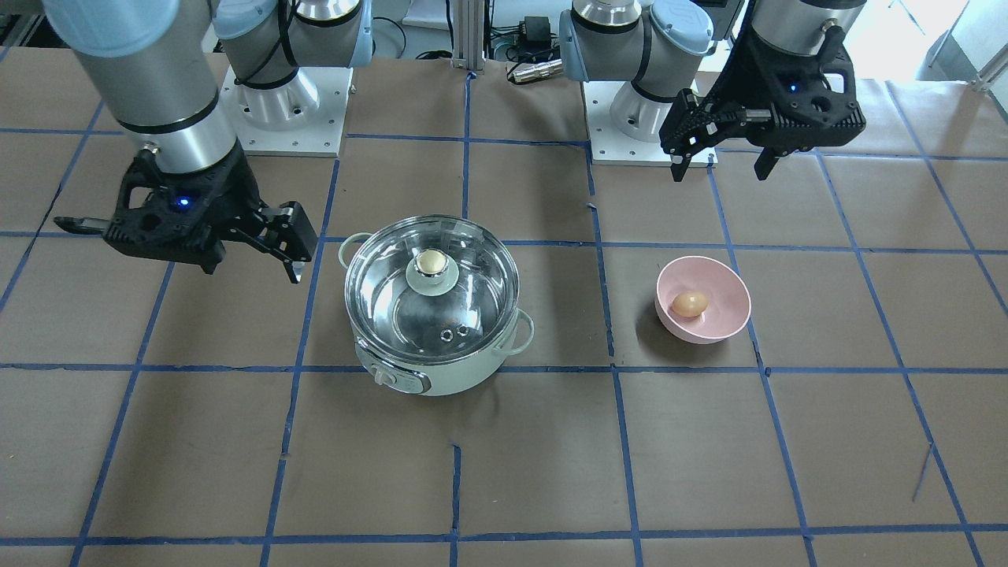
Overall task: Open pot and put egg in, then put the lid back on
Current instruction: 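Lower the left gripper toward the egg while the right descends to the lid knob, then close the right gripper on the lid knob while the left descends into the bowl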
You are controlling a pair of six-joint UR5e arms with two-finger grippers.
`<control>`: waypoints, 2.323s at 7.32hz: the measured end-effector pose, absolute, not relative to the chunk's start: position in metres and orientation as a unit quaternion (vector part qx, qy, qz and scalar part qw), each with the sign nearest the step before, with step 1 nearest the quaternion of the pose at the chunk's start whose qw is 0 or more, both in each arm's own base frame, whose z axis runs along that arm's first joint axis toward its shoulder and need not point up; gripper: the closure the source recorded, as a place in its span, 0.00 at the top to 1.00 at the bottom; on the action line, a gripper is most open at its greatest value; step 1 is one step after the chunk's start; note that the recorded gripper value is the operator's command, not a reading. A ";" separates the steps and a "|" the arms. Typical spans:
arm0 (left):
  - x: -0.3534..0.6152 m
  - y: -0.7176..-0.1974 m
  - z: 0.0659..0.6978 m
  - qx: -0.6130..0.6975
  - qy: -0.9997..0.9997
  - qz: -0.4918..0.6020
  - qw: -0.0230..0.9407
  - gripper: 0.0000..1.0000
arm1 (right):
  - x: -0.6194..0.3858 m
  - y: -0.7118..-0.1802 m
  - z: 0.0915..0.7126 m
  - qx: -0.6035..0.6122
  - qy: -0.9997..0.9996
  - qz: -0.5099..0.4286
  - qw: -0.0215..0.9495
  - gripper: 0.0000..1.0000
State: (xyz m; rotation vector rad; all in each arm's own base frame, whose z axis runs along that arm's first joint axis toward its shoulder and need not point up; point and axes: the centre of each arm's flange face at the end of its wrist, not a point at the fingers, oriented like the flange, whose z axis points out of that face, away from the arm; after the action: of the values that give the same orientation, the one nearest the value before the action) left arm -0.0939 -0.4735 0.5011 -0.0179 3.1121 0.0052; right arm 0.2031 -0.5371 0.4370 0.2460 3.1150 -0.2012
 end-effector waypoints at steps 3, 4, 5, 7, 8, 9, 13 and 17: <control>-0.051 -0.483 0.432 0.003 1.000 0.013 0.011 0.95 | 0.267 -0.534 0.411 0.114 0.991 -0.072 0.018 1.00; -0.042 -0.483 0.403 0.030 0.999 0.010 0.011 0.95 | 0.287 -0.532 0.398 0.121 0.990 -0.071 0.021 1.00; -0.033 -0.484 0.375 0.059 0.998 0.004 0.013 0.93 | 0.299 -0.530 0.387 0.126 0.990 -0.066 0.021 1.00; -0.015 -0.491 0.334 0.091 0.996 0.010 0.010 0.93 | 0.310 -0.523 0.369 0.135 0.989 -0.053 0.017 1.00; -0.010 -0.493 0.320 0.105 0.994 0.015 0.008 0.93 | 0.318 -0.516 0.360 0.142 0.989 -0.045 0.014 1.00; -0.009 -0.494 0.309 0.125 0.992 0.016 0.007 0.93 | 0.325 -0.509 0.354 0.151 0.988 -0.040 0.012 1.00; -0.010 -0.483 0.276 0.245 0.969 0.025 0.001 0.90 | 0.327 -0.499 0.344 0.161 0.987 -0.031 0.004 0.99; 0.006 -0.462 0.243 0.346 0.938 0.024 -0.003 0.89 | 0.325 -0.489 0.332 0.176 0.984 -0.019 0.000 0.99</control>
State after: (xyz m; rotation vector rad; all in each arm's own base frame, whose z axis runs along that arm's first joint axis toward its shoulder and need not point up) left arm 0.0059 -0.4623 0.2427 1.0891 2.9513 0.0751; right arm 0.3251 -0.4892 0.3325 0.5520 3.0917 -0.0595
